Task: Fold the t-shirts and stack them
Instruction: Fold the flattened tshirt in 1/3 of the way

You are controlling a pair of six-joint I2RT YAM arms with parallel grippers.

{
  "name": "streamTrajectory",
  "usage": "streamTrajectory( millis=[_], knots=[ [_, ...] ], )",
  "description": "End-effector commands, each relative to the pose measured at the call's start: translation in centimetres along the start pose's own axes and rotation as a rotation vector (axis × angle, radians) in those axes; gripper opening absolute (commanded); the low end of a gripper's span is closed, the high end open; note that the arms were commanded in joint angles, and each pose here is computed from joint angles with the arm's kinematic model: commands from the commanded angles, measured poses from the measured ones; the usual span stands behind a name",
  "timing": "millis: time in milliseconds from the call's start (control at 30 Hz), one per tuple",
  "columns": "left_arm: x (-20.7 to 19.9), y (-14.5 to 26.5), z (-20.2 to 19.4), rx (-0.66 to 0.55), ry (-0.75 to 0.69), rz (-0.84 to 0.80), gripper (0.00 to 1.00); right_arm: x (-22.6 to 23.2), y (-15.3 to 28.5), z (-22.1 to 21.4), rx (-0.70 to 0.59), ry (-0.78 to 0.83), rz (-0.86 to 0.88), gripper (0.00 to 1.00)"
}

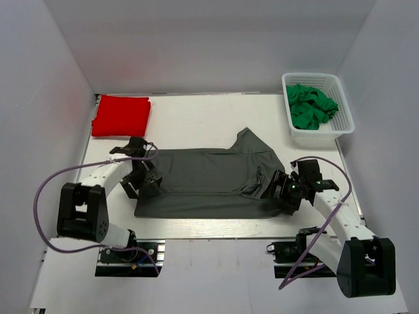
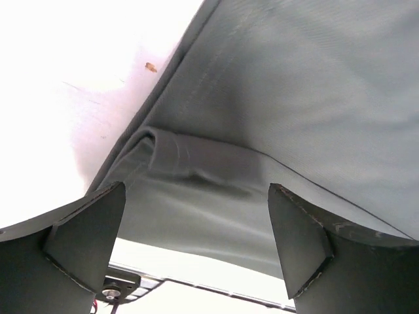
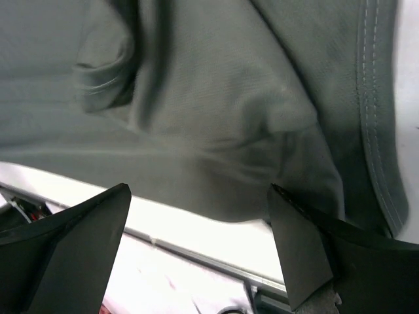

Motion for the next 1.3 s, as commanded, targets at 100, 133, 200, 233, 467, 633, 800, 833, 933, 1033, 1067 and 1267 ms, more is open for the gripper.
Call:
streamTrajectory(
  millis=[100,133,200,233,467,633,800,833,933,1033,1067,1267],
  knots=[
    [-1.0,5.7,5.6,-0.268,-0.004,-0.008,1.00,6.3,3.6,4.4,-0.109,0.177,0.118,0.90],
    [-1.3,7.0,7.2,-0.329,0.009,0.003,1.00,7.0,3.5,4.9,-0.102,0.183,0.128,0.90],
    [-0.8,7.3,9.2,-0.360,0.042,0.058,1.00,8.0,2.6,5.4,-0.095,0.206,0.172,0.90],
    [-1.4,8.7,10.5,-0.402,0.051,0.035,1.00,8.2,2.3,5.2,-0.080,0.206,0.177,0.90],
    [-3.0,7.7,12.2,-0.385,0.012,-0.007,1.00,7.4,-0.2,4.3,-0.006,0.204,0.090,0.90],
    [-2.5,6.4,11.2,-0.357,0.007,0.018,1.00,7.9,-1.8,3.7,0.029,0.214,0.112,0.90],
    [-2.0,6.0,10.8,-0.354,0.008,0.044,1.00,8.0,-3.5,3.1,0.085,0.200,0.080,0.90],
    [-2.0,6.0,10.8,-0.354,0.008,0.044,1.00,8.2,-3.6,3.2,0.078,0.199,0.081,0.90],
    [-2.0,6.3,10.8,-0.362,0.010,0.039,1.00,8.1,-4.1,3.2,0.079,0.177,0.051,0.87],
    [-1.9,5.8,10.5,-0.353,0.008,0.044,1.00,7.9,-4.5,3.3,0.062,0.148,0.011,0.78],
    [-1.9,5.8,10.5,-0.353,0.008,0.044,1.00,8.0,-4.5,3.3,0.062,0.147,0.009,0.76],
    [-2.0,5.5,10.4,-0.346,0.005,0.033,1.00,8.7,-4.6,4.0,0.045,0.126,-0.033,0.33]
  ],
)
Point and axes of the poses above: each gripper's point midway between its finger pads, its own y axis back along the fingers, its own x axis along the line the jaws close on, z = x × y, the point moved 7 cm from there along y, back along the fingers, and after that the axes turned 12 degrees about -y, right-handed, at the moved point
